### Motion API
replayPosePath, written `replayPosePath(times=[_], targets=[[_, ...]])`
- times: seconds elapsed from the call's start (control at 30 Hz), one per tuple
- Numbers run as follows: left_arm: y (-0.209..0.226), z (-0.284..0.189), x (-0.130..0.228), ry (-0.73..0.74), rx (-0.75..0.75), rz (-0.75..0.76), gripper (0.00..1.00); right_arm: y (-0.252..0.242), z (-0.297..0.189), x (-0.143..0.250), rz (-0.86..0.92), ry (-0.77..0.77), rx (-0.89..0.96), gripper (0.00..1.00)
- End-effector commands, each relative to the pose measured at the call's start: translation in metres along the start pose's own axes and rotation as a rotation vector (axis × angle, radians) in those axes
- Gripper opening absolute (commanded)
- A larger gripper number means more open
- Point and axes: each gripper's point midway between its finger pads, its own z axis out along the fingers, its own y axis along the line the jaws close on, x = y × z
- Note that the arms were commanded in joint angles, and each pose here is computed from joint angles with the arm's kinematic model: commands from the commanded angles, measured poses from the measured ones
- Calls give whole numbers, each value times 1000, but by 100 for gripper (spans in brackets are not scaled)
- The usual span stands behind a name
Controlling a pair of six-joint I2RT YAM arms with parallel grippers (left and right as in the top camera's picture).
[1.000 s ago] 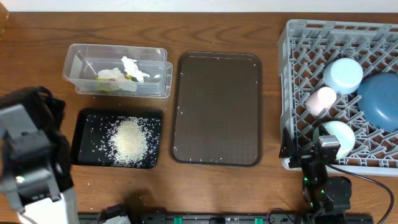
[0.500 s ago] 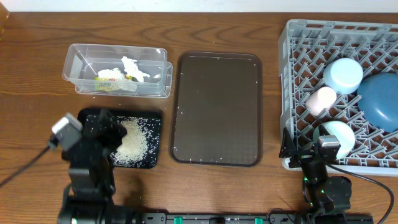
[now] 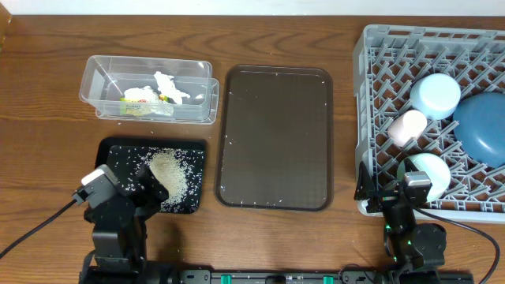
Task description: Sort waste into correct bins and load items into the dishwasher rack
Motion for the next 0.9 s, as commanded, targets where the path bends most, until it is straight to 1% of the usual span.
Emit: replayPosePath(times=[0.0,0.1,0.33,0.4,0.63,0.87], targets=[[-10,0,5,-18,73,147,95,1,0,0,14,-1,-2,99],[-21,2,7,-65,150,181,95,1,0,0,14,-1,-2,99],[-57,14,18,-203,386,235,95,1,0,0,14,-1,-2,99],[-62,17,22,-235,429,233,95,1,0,0,14,-1,-2,99],[-60,28,37,-288,455,223,95,1,0,0,14,-1,-2,99],[-64,29,29,-362,477,209,95,1,0,0,14,-1,-2,99]])
